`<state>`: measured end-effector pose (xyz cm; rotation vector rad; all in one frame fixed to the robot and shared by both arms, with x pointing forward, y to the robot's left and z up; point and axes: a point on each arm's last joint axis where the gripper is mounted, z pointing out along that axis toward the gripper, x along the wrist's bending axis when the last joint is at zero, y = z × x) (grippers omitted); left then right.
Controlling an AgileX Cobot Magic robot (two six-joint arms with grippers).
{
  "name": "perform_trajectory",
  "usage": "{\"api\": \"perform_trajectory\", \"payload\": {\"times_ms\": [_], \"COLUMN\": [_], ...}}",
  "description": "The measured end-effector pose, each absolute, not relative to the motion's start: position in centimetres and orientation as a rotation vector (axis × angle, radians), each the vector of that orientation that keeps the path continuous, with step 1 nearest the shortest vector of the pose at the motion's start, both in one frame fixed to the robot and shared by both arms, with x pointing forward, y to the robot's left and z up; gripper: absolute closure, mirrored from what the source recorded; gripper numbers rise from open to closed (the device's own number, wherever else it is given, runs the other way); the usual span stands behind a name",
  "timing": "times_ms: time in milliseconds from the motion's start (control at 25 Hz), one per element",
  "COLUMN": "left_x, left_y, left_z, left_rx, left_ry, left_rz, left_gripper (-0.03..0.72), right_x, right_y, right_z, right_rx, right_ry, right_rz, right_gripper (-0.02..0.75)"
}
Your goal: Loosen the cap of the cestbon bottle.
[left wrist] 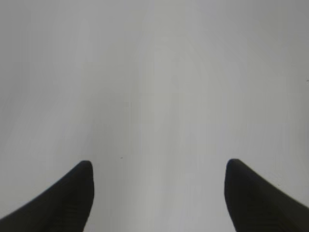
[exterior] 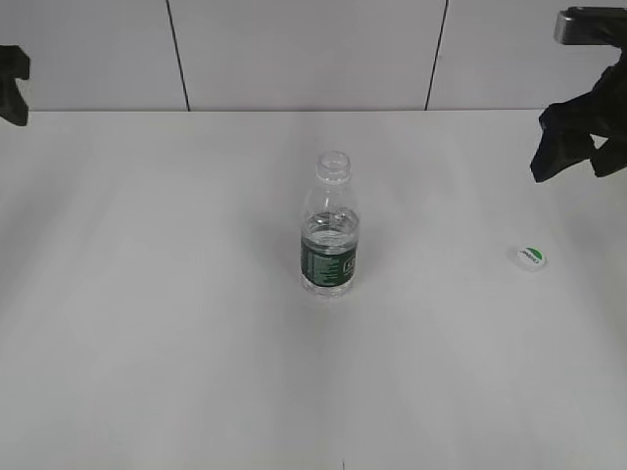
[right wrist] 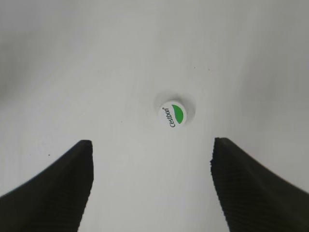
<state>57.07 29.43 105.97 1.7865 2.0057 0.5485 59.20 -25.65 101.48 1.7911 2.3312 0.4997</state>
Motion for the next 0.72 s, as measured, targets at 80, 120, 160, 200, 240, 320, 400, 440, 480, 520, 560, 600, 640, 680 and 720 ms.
{"api": "perform_trajectory", "payload": {"times_ms": [80,120,160,200,240,320,400,440,480,520,560,600,640,680,720], "left_x": [56.9,56.9,56.8,56.7,56.7,56.5,56.1,55.8,55.5,55.0,54.3,53.7,52.9,52.0,51.0], "left_y": [30.2,30.4,30.4,30.4,30.4,30.3,30.1,30.0,30.0,29.9,30.0,30.0,30.1,30.1,30.2], "left_z": [105.9,105.8,105.8,105.8,105.8,105.9,106.5,107.0,107.7,108.5,109.4,110.2,111.2,112.2,113.1], "left_rx": [1.792,1.799,1.811,1.826,1.845,1.894,1.938,1.945,1.946,1.938,1.929,1.926,1.917,1.908,1.898], "left_ry": [2.033,2.039,2.04,2.039,2.031,2.001,1.952,1.931,1.911,1.888,1.866,1.849,1.829,1.817,1.808], "left_rz": [0.547,0.547,0.543,0.54,0.54,0.547,0.571,0.592,0.615,0.64,0.667,0.691,0.718,0.738,0.757], "left_gripper": [0.182,0.181,0.181,0.181,0.181,0.181,0.181,0.181,0.181,0.183,0.183,0.183,0.184,0.184,0.184], "right_x": [59.0,58.9,58.9,58.8,58.8,58.8,58.7,58.7,58.7,58.7,58.7,58.7,58.7,58.7,58.7], "right_y": [-25.6,-25.6,-25.6,-25.6,-25.6,-25.5,-25.5,-25.5,-25.5,-25.5,-25.5,-25.5,-25.5,-25.5,-25.5], "right_z": [101.9,102.1,102.2,102.3,102.4,102.4,102.4,102.4,102.4,102.4,102.4,102.4,102.4,102.4,102.4], "right_rx": [1.788,1.787,1.788,1.789,1.793,1.799,1.803,1.804,1.805,1.806,1.806,1.806,1.806,1.806,1.806], "right_ry": [2.327,2.325,2.324,2.321,2.32,2.321,2.326,2.326,2.327,2.329,2.329,2.329,2.33,2.33,2.33], "right_rz": [0.508,0.515,0.519,0.525,0.533,0.537,0.535,0.535,0.535,0.533,0.533,0.533,0.532,0.532,0.532], "right_gripper": [0.158,0.158,0.158,0.158,0.158,0.158,0.158,0.158,0.158,0.158,0.158,0.158,0.158,0.158,0.158]}}
